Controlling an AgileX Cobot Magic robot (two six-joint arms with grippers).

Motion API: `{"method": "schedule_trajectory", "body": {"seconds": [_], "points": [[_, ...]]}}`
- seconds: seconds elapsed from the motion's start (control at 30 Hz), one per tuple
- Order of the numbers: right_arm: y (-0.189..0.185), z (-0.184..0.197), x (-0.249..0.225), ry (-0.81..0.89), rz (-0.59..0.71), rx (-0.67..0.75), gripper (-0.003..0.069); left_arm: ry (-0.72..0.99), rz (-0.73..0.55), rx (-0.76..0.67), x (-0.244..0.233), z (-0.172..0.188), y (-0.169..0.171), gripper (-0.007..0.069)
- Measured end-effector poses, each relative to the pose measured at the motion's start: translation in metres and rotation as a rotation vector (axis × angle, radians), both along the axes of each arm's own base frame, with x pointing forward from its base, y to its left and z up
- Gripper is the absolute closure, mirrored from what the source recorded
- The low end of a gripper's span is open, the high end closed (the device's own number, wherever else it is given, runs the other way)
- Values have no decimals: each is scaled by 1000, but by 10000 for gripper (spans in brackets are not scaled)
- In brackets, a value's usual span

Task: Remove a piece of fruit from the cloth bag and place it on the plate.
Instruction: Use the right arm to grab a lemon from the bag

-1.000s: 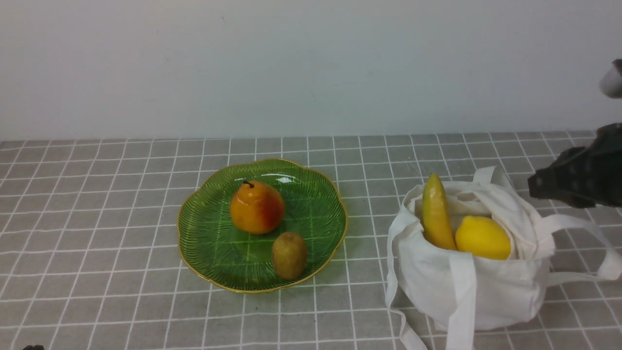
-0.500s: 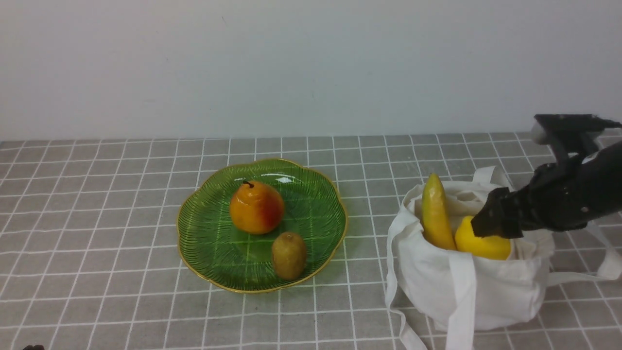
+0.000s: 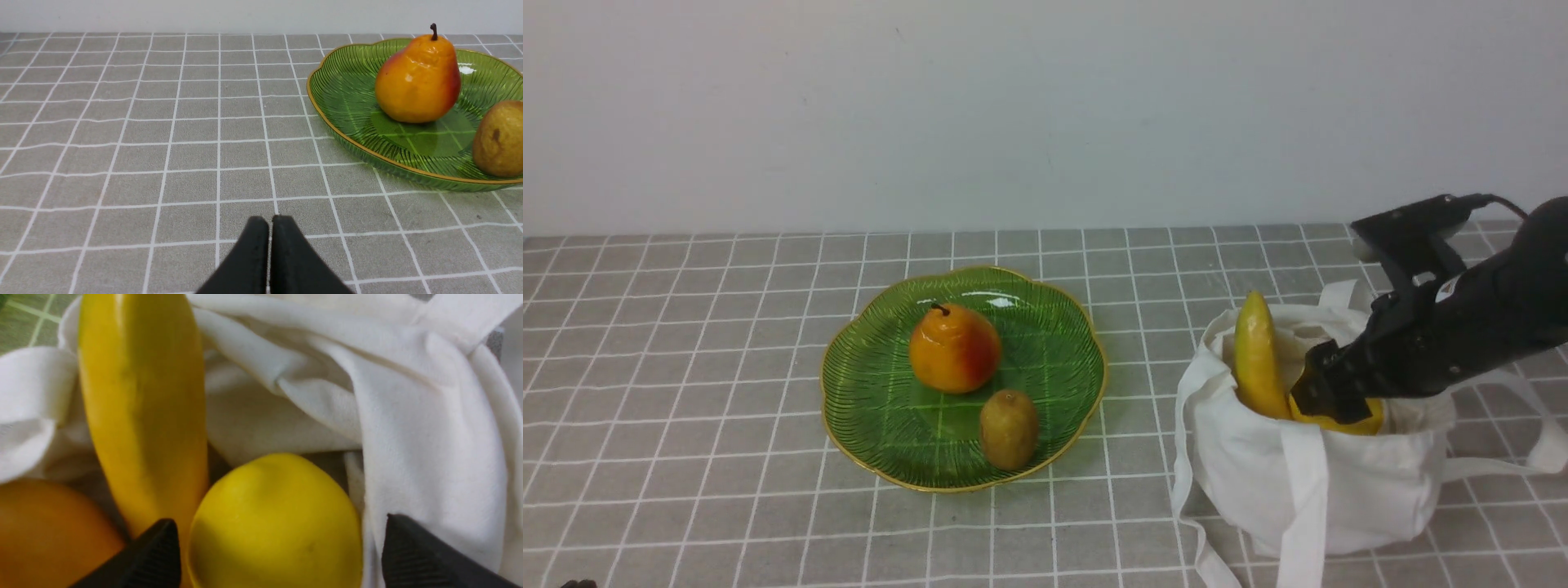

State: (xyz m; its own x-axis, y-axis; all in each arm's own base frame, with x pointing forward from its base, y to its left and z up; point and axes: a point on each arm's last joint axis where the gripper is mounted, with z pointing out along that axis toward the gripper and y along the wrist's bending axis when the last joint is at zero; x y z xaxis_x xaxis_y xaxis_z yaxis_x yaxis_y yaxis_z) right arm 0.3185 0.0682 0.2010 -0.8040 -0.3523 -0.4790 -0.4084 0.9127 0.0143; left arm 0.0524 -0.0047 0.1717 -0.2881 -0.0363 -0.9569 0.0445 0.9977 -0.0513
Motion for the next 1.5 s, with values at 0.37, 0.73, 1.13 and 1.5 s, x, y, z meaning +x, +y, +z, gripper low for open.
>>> {"method": "schedule_trajectory", "body": {"seconds": [0.37, 0.73, 1.13, 1.5], "points": [[0, -1, 3, -12, -7, -5, 403, 0, 0, 0, 0, 0, 0, 633], [-2, 47, -16, -116, -6, 33, 671, 0, 0, 0, 0, 0, 0, 633], [9, 16, -7, -25, 42, 34, 440, 0, 0, 0, 0, 0, 0, 633], [11, -17, 9, -18, 102, -73, 97, 0, 0, 0, 0, 0, 0, 633]]}}
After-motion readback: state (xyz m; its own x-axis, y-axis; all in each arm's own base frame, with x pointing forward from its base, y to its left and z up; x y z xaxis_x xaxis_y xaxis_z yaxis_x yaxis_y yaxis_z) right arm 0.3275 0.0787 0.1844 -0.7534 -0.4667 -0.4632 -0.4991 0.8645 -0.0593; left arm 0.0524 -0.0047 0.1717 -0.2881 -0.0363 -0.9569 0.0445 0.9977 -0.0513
